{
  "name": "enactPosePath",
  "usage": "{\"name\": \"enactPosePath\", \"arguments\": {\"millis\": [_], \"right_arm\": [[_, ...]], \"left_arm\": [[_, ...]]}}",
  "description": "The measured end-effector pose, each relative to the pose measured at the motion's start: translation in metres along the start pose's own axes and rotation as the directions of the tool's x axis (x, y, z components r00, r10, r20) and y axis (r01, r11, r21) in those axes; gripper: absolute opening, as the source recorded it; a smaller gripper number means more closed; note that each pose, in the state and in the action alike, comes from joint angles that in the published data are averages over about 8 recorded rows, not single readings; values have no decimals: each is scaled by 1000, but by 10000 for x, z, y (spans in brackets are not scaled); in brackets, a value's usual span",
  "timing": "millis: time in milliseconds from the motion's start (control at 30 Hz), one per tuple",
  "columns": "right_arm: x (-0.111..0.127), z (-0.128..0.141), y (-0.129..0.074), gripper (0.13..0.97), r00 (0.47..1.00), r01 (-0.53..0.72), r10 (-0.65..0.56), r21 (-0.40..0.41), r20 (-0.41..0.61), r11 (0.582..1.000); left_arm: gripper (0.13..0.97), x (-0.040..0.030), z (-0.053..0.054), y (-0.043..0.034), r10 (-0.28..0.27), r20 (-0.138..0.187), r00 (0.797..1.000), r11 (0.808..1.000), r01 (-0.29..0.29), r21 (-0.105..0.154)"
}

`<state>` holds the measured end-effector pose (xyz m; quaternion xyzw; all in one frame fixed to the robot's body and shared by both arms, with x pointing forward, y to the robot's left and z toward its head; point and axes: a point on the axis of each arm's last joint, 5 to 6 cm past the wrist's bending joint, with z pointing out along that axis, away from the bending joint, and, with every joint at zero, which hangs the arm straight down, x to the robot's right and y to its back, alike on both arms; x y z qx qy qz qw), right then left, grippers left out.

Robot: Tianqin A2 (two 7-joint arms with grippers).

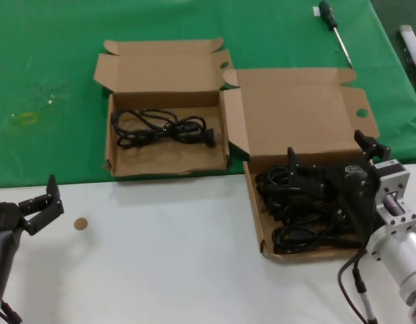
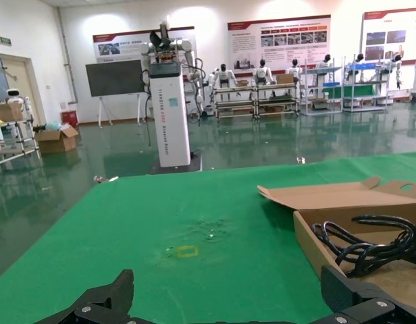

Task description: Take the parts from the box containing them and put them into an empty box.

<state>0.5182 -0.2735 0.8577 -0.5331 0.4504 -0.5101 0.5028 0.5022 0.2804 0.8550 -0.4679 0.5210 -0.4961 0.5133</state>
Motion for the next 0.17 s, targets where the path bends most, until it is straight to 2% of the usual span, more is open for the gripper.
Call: {"name": "enactPosePath", "arguments": {"millis": [167], "right_arm": [[0, 0, 0, 966, 1000, 0, 0, 0, 0, 1000]], "left_arm": [[966, 0, 0, 0, 0, 0, 1000, 1000, 0, 0]]}}
